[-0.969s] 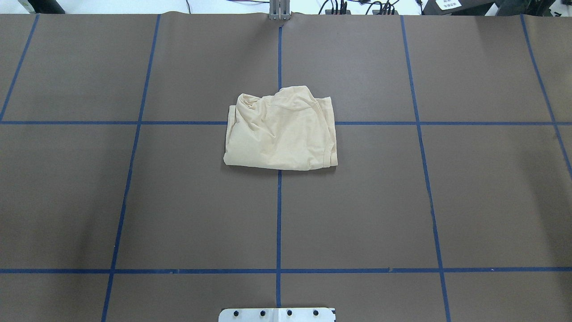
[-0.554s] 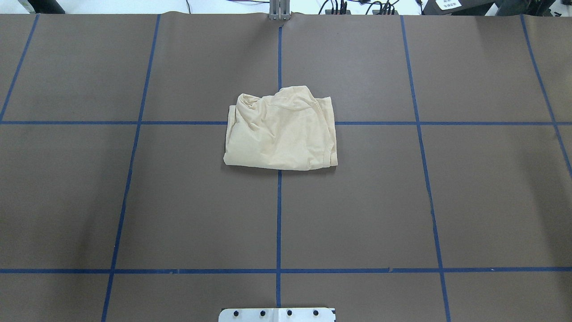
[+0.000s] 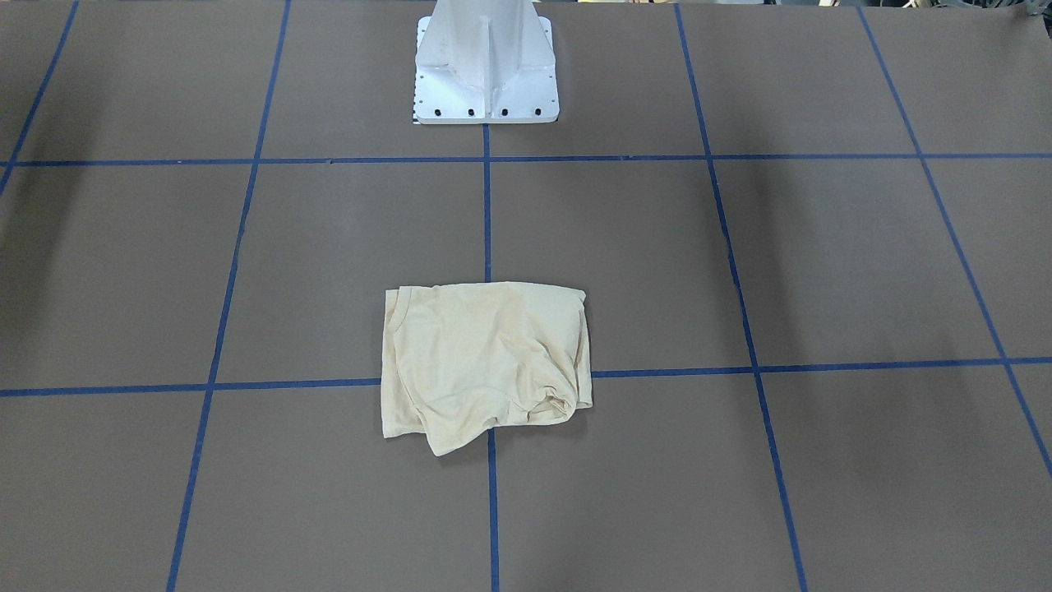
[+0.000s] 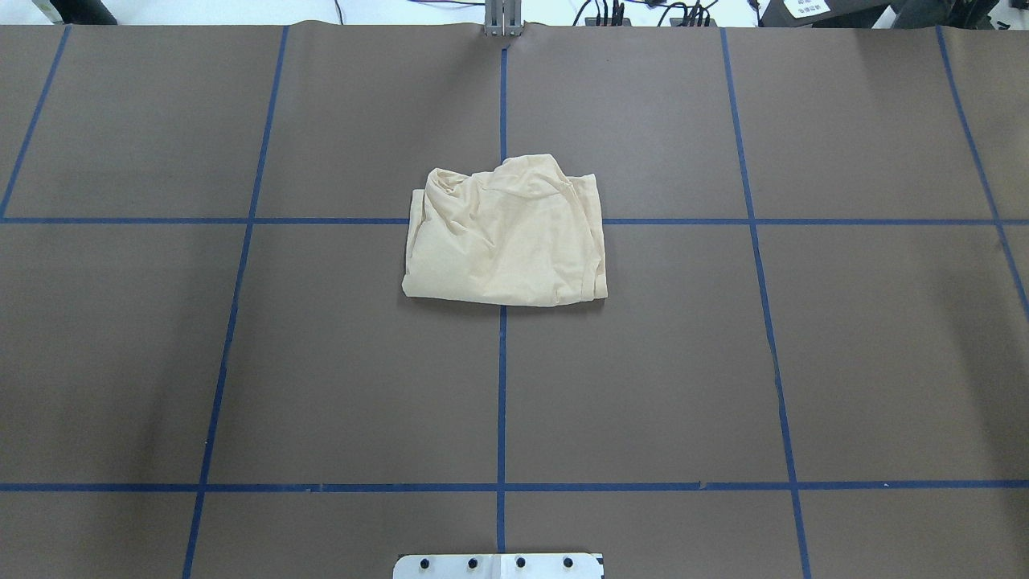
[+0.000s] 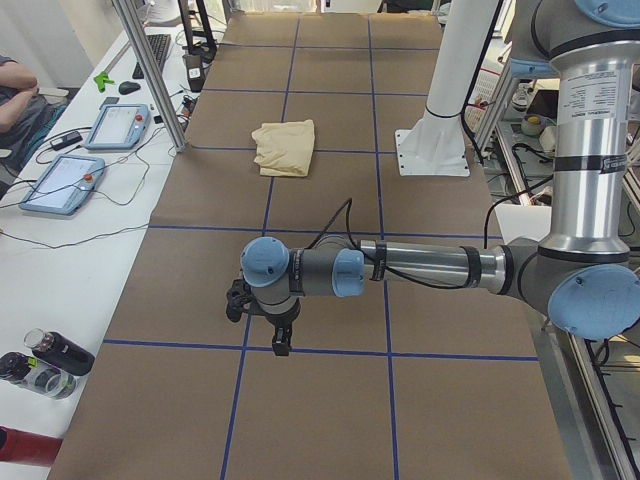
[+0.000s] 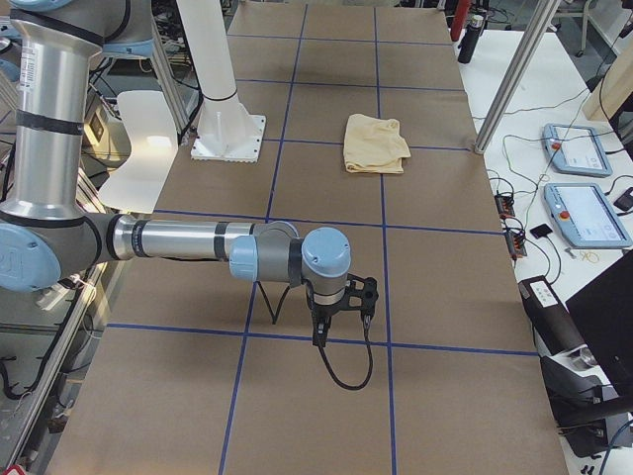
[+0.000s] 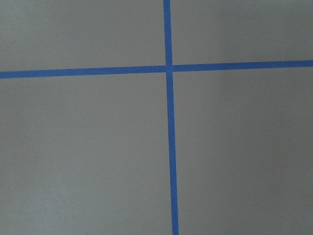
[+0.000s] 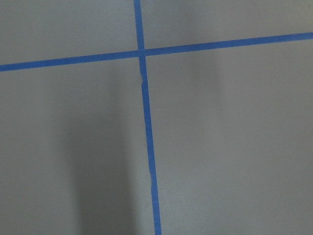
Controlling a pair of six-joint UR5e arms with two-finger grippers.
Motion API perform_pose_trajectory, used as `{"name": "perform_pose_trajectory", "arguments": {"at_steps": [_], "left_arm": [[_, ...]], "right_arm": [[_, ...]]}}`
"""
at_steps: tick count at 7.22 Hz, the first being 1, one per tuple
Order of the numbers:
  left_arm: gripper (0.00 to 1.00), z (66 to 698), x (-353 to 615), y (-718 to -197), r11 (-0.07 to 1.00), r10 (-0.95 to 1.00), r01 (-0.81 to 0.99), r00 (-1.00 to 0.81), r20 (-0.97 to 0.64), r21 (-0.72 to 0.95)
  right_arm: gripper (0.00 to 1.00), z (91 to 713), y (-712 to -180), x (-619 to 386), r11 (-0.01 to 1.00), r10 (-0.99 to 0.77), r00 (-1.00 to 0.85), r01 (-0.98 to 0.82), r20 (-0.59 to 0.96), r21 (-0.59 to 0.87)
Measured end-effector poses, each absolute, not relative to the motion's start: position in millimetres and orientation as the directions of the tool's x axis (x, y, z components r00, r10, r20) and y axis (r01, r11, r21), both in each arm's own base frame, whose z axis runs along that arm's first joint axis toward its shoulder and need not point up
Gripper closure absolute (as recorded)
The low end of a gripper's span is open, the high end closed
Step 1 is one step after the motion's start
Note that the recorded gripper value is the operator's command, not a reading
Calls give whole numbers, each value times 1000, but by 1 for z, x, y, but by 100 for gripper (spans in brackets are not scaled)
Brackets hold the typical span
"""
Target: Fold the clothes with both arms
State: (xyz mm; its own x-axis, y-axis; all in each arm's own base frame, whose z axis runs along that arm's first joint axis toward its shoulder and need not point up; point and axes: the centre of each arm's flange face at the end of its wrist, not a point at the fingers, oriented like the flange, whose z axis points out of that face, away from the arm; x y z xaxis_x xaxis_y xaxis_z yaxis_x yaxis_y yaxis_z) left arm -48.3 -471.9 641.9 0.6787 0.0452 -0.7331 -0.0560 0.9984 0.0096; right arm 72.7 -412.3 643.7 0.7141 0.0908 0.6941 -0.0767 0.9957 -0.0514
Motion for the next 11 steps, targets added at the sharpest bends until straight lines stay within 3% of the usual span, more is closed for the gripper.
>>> {"name": "perform_pose_trajectory", "arguments": {"at_steps": [11], "left_arm": [[0, 643, -49, -472, 998, 48, -57, 680, -731, 12]], "right_arm": [[0, 650, -411, 74, 996, 89, 738, -69, 669, -57]]}}
